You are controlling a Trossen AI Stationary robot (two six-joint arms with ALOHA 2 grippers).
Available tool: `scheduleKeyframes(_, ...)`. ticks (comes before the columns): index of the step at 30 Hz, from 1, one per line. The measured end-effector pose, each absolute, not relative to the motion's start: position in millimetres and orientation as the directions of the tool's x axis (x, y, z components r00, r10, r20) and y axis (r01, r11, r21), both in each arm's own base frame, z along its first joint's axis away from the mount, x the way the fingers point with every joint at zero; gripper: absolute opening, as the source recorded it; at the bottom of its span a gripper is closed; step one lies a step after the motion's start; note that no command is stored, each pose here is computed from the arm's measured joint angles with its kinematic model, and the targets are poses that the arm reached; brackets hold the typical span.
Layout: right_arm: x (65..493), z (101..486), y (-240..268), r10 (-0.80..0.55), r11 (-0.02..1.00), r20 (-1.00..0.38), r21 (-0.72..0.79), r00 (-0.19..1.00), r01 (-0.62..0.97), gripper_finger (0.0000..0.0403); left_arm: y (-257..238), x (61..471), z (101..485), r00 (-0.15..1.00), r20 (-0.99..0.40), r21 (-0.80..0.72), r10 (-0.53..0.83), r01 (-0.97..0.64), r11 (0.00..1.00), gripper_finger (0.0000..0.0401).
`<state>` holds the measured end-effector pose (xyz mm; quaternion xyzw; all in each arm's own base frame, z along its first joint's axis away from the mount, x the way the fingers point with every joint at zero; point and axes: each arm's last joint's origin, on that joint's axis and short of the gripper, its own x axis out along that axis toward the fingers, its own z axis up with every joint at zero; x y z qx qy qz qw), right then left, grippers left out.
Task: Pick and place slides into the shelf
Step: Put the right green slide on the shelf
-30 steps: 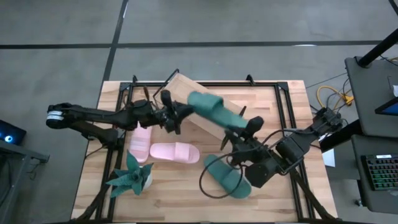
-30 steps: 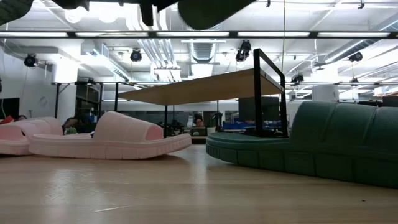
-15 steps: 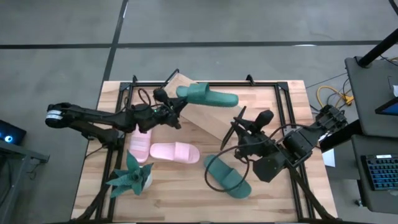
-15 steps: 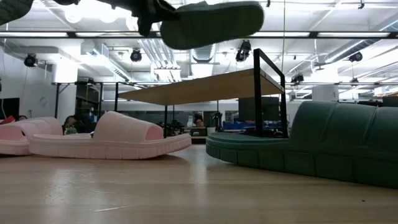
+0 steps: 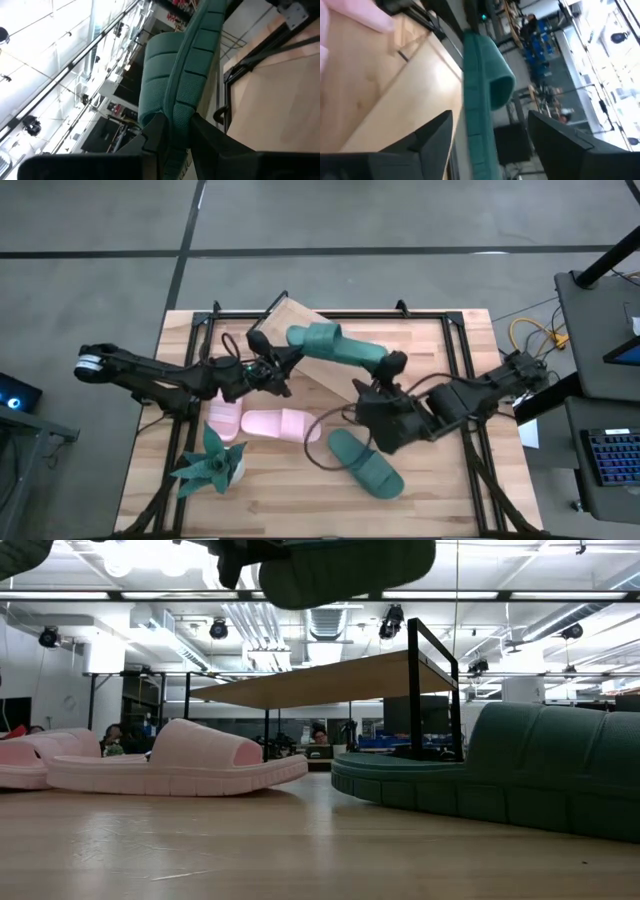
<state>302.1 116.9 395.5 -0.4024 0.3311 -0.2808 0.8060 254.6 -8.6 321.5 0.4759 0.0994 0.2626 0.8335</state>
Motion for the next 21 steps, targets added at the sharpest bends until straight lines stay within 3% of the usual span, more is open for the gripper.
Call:
scheduleKeyframes(7, 312, 393, 96, -0.685, 0.609, -0.393, -0.772, 0.614, 0.184, 0.0262, -10, 258, 327, 0.798, 0.107, 0.827, 0.593, -0.403, 0.393, 0.0046)
scheduleKeyframes(21, 317, 393, 76, -0.722, 0.577, -0.396, -0.797, 0.567, 0.178, 0.0267, -12, 288, 328, 0.764, 0.078, 0.873, 0.641, -0.363, 0.326, 0.0046)
